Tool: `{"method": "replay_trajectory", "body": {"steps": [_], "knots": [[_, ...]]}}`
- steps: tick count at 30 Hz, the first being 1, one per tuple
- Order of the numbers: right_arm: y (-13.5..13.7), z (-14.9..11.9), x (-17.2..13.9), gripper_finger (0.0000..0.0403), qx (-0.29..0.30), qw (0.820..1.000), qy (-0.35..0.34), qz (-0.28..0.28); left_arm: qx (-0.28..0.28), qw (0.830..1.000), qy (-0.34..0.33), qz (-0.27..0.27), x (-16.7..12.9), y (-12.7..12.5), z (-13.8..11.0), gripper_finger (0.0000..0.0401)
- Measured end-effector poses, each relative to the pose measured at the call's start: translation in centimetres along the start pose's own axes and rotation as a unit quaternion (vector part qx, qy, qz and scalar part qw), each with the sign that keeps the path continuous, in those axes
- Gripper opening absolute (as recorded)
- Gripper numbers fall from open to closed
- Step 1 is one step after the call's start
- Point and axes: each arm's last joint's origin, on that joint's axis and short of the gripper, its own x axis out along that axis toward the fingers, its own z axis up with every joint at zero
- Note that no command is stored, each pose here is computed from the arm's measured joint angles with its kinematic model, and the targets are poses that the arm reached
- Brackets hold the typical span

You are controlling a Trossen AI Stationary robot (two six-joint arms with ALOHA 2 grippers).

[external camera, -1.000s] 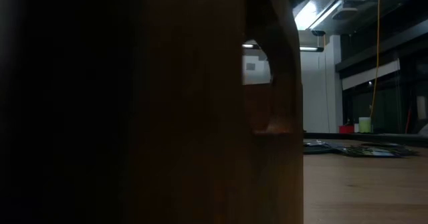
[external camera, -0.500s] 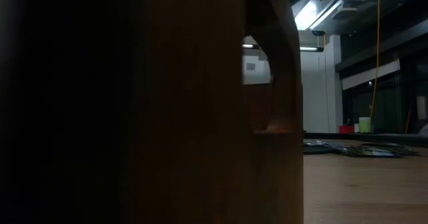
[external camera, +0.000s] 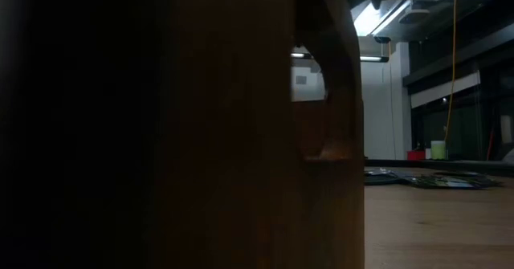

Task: Pick & Place Tea
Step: Put the orange tea bag into the left section of the wooden organizer

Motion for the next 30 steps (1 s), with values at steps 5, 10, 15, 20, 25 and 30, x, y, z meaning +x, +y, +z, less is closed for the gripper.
{"method": "replay_trajectory", "body": {"steps": [5,10,15,20,25,30], "knots": [[0.0,0.07,0.13,0.0002,-0.016,1.0,-0.001,-0.025,0.003,1.0,0.004,0.007,-0.06,0.23,-0.28,0.0161],[-0.09,0.37,0.11,0.0002,-0.009,0.999,-0.015,-0.029,0.004,1.0,0.005,0.01,-0.1,0.37,-0.48,0.0156],[-0.03,0.44,0.12,0.0002,-0.006,1.0,-0.022,-0.015,0.017,1.0,0.004,0.01,-0.1,0.36,-0.48,0.0125],[-0.04,0.69,0.1,0.0002,0.001,0.999,-0.036,-0.008,0.02,1.0,-0.006,0.005,-0.1,0.33,-0.42,0.0073],[-0.08,0.8,0.09,0.0003,0.005,0.999,-0.042,-0.009,0.035,0.999,-0.005,0.001,-0.1,0.25,-0.45,0.0017],[-0.04,0.82,0.09,0.0019,0.005,0.999,-0.044,-0.002,0.052,0.999,-0.004,0.002,-0.1,0.26,-0.46,0.0004]]}}
